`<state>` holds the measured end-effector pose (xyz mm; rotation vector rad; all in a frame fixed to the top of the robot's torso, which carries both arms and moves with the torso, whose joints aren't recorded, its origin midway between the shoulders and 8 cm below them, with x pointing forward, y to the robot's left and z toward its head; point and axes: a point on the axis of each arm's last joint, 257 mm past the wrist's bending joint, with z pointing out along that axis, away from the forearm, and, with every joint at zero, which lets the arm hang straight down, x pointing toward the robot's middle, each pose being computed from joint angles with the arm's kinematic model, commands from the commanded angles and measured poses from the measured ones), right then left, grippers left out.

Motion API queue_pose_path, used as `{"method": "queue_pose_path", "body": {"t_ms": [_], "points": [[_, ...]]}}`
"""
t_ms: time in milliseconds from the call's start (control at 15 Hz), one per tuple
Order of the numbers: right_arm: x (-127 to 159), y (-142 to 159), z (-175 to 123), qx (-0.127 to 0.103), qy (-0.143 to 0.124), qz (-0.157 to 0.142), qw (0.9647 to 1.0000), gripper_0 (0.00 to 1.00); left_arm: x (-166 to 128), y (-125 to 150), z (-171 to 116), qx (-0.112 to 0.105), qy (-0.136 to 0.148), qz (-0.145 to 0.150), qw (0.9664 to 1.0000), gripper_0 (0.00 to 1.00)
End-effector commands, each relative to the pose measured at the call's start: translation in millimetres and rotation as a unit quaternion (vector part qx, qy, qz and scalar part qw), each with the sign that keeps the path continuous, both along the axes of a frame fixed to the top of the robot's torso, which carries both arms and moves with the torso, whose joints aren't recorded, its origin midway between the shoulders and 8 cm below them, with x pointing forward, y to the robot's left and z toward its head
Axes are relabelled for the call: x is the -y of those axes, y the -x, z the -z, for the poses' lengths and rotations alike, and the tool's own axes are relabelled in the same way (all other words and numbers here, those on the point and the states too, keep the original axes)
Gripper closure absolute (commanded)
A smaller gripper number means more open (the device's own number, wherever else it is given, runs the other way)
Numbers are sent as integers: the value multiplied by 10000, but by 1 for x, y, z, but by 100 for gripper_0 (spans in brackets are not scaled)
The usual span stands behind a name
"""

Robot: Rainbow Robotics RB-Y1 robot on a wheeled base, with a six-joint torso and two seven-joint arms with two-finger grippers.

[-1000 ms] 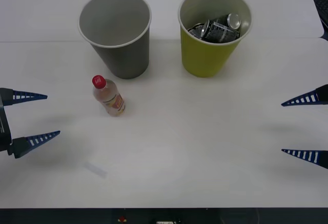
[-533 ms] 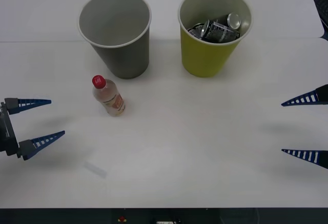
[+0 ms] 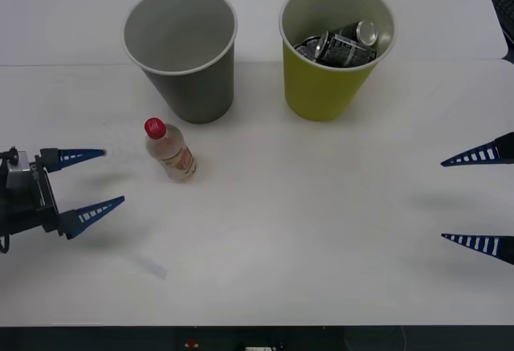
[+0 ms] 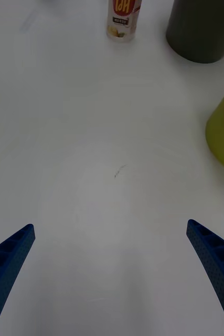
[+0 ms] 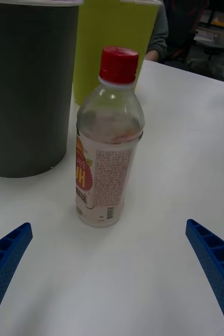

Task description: Put the can into the green bin and the plastic bottle into the gray bin

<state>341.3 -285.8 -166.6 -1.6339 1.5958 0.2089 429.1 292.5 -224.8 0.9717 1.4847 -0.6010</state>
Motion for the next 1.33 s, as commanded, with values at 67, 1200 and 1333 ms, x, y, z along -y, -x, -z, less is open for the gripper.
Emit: {"method": "queue_pose_path", "body": {"t_ms": [67, 1200, 1333], "points": [[0, 0, 0, 0, 0, 0, 10000, 0, 20, -15, 5, 17, 157, 117, 9998, 0], [0, 0, 0, 0, 0, 0, 10000, 0, 118, -66, 27, 189, 511, 140, 9984, 0], [0, 0, 0, 0, 0, 0, 10000, 0, 119, -66, 27, 187, 518, 144, 9984, 92]]}}
